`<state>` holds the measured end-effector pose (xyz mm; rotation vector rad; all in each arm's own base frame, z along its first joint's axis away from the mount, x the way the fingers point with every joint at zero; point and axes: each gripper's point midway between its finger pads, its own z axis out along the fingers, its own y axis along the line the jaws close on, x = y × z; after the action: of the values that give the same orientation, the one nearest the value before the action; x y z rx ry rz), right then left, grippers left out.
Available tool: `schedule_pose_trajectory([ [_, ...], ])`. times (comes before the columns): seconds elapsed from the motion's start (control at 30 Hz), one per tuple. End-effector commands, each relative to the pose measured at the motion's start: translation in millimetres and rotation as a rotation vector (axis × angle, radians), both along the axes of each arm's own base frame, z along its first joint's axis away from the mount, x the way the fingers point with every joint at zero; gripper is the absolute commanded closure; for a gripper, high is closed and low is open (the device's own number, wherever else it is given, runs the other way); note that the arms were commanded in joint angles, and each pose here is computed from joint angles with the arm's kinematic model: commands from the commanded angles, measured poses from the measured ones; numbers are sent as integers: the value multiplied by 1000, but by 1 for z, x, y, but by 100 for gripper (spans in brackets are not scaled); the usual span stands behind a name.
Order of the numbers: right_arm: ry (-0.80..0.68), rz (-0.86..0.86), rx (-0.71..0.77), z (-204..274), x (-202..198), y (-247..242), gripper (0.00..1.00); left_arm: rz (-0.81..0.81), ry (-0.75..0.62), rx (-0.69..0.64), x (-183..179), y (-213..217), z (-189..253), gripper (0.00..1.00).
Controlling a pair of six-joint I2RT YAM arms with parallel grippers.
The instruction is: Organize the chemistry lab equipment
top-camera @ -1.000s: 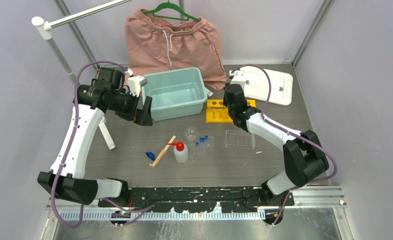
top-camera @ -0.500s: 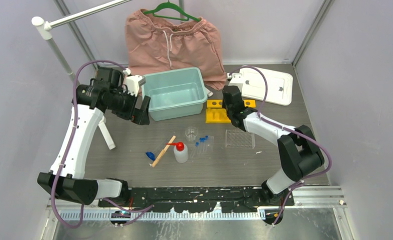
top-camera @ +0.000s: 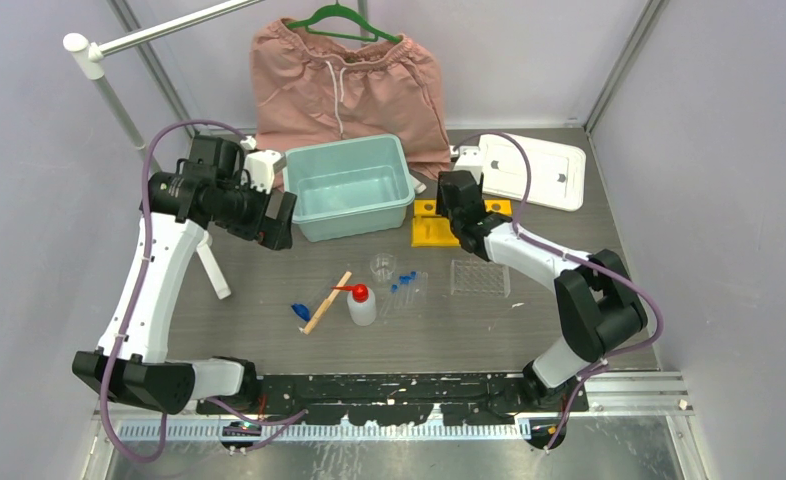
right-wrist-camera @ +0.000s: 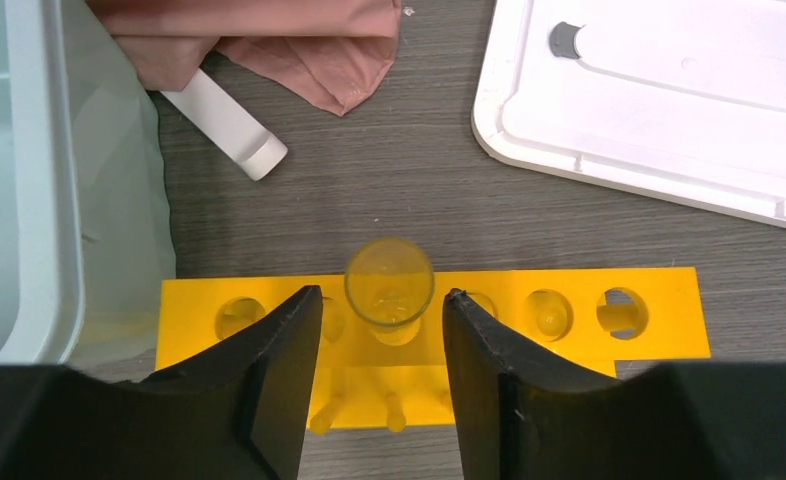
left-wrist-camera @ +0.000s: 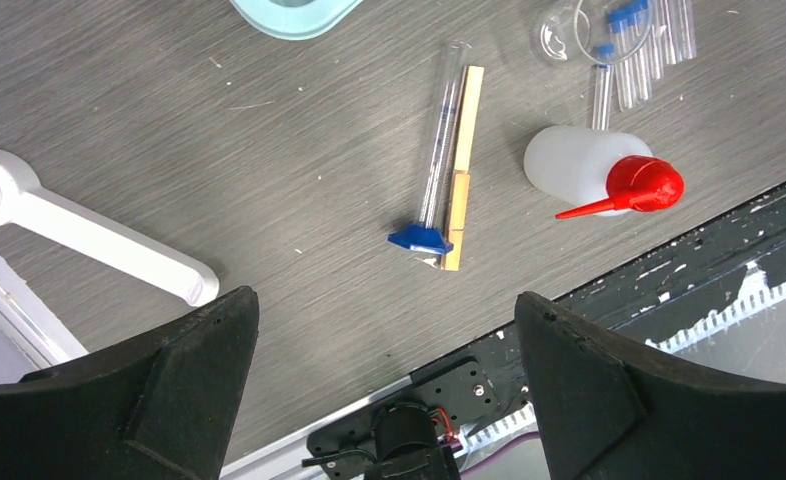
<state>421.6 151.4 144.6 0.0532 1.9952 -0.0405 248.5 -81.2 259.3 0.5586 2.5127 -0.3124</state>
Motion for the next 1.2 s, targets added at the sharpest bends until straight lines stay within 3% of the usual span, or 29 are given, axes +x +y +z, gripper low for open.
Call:
schedule_pose_trajectory([
  [0.0, -72, -8, 32, 32, 7, 6, 41, 10, -116, 24, 9, 7, 23, 0],
  [0.17, -132, -24, 54, 69, 2, 2, 34, 17, -129, 34, 10, 10, 27, 0],
  [0.33, -171, -60, 129, 128, -20, -2, 39, 18, -127, 23, 9, 8, 31, 0],
  [0.47, -59, -47, 241, 141, -46, 10, 42, 23, -118, 8, 8, 7, 34, 0],
  [0.6, 169, 42, 311, 104, -87, 45, 48, 19, -103, -7, 5, 4, 34, 0],
  [0.73, 343, 79, 263, 45, -127, 75, 52, 14, -94, -13, 1, 3, 33, 0],
  [0.93, 450, 52, 250, -11, -146, 92, 63, 8, -89, -20, -5, 3, 34, 0],
  [1.17, 505, 14, 227, -51, -152, 89, 67, 12, -82, -18, -7, 3, 31, 0],
])
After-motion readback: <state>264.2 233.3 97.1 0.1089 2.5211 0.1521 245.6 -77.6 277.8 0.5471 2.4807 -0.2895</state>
